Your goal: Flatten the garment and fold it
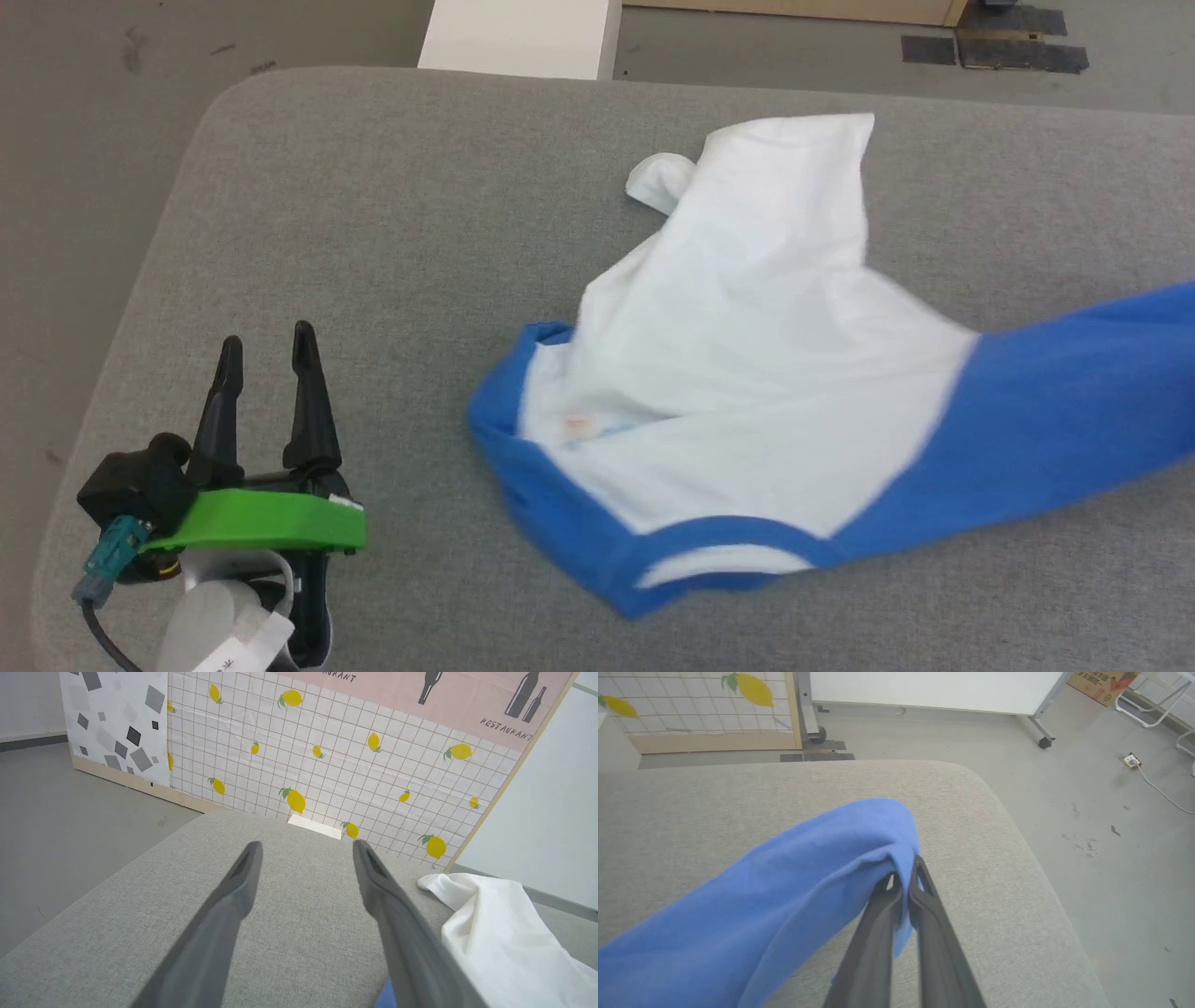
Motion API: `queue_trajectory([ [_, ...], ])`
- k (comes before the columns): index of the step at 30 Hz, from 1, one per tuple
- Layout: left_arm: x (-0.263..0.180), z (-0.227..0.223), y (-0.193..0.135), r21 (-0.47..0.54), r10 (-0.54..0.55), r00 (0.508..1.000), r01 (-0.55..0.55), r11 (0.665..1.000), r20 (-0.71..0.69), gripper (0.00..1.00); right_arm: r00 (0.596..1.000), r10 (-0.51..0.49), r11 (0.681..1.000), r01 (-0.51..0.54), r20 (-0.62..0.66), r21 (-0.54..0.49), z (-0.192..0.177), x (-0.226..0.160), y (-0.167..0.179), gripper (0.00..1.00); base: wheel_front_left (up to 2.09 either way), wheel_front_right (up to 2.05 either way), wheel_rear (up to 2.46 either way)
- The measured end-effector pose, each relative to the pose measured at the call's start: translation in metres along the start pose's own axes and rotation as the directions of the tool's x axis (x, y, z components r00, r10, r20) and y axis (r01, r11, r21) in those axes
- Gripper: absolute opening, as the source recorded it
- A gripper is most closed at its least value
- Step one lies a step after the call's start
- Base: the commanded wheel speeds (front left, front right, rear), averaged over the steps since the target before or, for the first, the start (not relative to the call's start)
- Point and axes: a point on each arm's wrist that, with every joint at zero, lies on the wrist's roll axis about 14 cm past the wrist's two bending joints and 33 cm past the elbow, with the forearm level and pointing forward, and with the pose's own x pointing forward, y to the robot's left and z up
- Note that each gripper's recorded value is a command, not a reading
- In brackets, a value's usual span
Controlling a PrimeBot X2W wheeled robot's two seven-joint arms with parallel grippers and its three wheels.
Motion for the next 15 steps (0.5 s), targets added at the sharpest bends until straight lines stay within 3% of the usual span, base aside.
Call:
queue_trajectory([
  [3,0.001,-0.002,0.0,0.002,-0.002,1.0,0.002,1.0,-0.004,1.0,0.99,-0.134,0.99,0.135,-0.037,0.028,-0.007,-0.005,-0.047,0.0,0.0,0.0,0.0],
  [7,0.001,-0.005,-0.001,0.003,-0.005,1.0,0.005,1.0,-0.015,1.0,0.948,-0.271,0.958,0.283,-0.165,0.05,-0.048,-0.016,-0.095,0.0,0.0,0.0,0.0],
  [10,0.001,-0.006,-0.001,0.004,-0.007,1.0,0.007,1.0,-0.018,1.0,0.926,-0.266,0.956,0.288,-0.268,0.048,-0.085,-0.021,-0.096,0.0,0.0,0.0,0.0],
  [11,0.001,-0.006,-0.001,0.004,-0.008,1.0,0.008,1.0,-0.019,1.0,0.925,-0.241,0.96,0.272,-0.294,0.07,-0.096,-0.021,-0.089,0.45,0.0,0.0,0.0],
  [12,0.001,-0.006,-0.002,0.003,-0.011,1.0,0.011,1.0,-0.019,1.0,0.927,-0.219,0.965,0.252,-0.303,0.073,-0.102,-0.022,-0.082,1.0,0.0,0.0,0.0],
  [15,0.0,-0.004,-0.007,-0.002,-0.023,1.0,0.023,1.0,-0.018,1.0,0.959,-0.176,0.976,0.2,-0.222,0.088,-0.09,-0.023,-0.068,1.0,0.0,0.0,0.0],
])
